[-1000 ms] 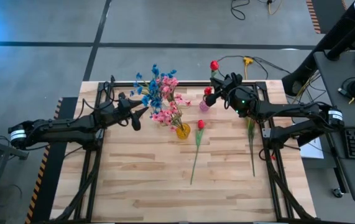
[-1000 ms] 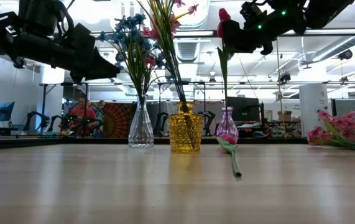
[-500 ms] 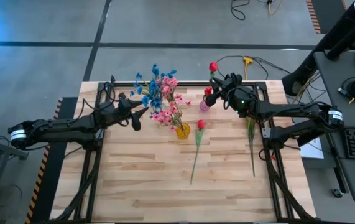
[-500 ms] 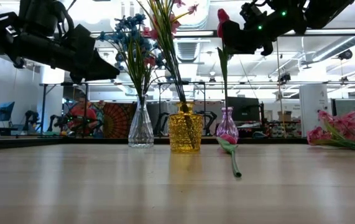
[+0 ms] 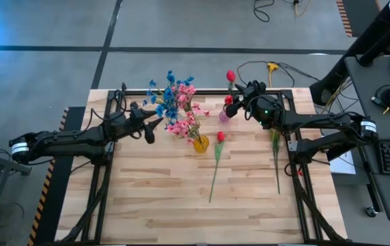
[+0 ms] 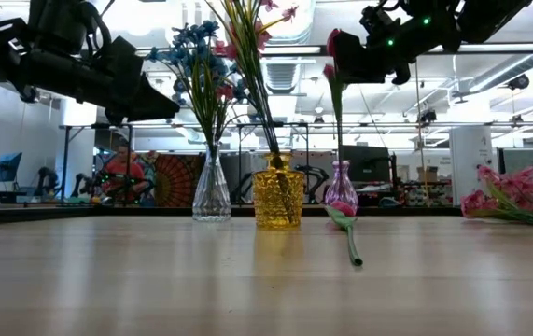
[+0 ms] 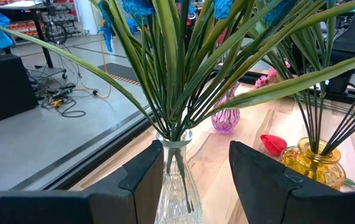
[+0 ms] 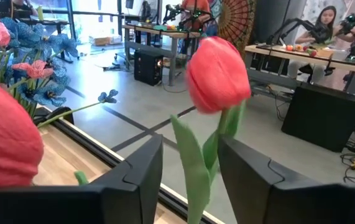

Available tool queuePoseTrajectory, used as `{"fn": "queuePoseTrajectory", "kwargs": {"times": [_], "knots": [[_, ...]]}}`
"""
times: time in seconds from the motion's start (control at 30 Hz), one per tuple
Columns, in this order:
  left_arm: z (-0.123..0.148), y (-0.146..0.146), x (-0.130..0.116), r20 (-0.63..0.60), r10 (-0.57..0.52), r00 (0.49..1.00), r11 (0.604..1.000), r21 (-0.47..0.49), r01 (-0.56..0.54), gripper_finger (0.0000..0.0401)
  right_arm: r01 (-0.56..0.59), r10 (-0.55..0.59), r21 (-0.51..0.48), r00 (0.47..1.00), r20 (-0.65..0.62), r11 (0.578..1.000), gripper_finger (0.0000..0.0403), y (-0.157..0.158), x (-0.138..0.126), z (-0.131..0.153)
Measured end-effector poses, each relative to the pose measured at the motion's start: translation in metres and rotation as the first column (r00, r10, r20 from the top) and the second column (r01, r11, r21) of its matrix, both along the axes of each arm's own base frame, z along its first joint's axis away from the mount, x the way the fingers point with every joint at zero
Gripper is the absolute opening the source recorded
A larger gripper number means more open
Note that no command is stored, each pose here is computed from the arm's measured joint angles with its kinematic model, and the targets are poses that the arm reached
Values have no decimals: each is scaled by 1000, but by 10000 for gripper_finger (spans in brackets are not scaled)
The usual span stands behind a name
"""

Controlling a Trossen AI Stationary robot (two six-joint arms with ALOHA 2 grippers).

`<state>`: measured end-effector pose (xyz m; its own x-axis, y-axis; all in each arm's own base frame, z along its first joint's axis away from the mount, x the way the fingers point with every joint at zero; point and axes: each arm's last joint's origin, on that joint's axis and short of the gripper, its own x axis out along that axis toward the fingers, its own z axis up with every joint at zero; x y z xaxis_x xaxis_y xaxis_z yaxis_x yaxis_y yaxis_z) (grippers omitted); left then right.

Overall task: Sort flowers into vase by color
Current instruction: Put the right red tulip into violet vase, then put the pink flowers into the yellow vase

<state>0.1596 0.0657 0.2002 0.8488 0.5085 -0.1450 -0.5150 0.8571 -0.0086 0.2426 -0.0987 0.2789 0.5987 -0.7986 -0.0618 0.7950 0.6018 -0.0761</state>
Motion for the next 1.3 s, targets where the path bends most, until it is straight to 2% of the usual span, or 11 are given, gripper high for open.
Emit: {"fn": "queuePoseTrajectory", "kwargs": {"times": [0.37,0.6,0.73,0.87,1.03,1.13,1.23,1.3], "knots": [[0,0,0,0,0,1000,1000,0,0,167,0,0,0,1000,5,1000,158,2,-6,5],[0,0,0,0,0,1000,1000,0,0,167,0,-1,40,1000,10,999,156,7,-18,11],[0,0,0,0,0,1000,1000,0,0,167,4,-3,95,1000,-8,995,159,11,-26,11],[0,0,0,1,0,1000,1000,-1,0,167,29,-24,200,999,-26,979,159,13,-33,13],[0,0,0,10,2,1000,1000,-18,-2,167,90,-57,348,993,-104,933,160,17,-38,11],[0,0,0,14,3,1000,1000,-23,-2,167,142,-81,438,985,-155,888,160,21,-41,10],[0,0,0,15,2,1000,1000,-23,-2,167,205,-101,547,971,-214,811,158,25,-46,9],[0,0,0,17,2,1000,1000,-22,-1,167,247,-106,626,961,-254,740,155,27,-49,8]]}}
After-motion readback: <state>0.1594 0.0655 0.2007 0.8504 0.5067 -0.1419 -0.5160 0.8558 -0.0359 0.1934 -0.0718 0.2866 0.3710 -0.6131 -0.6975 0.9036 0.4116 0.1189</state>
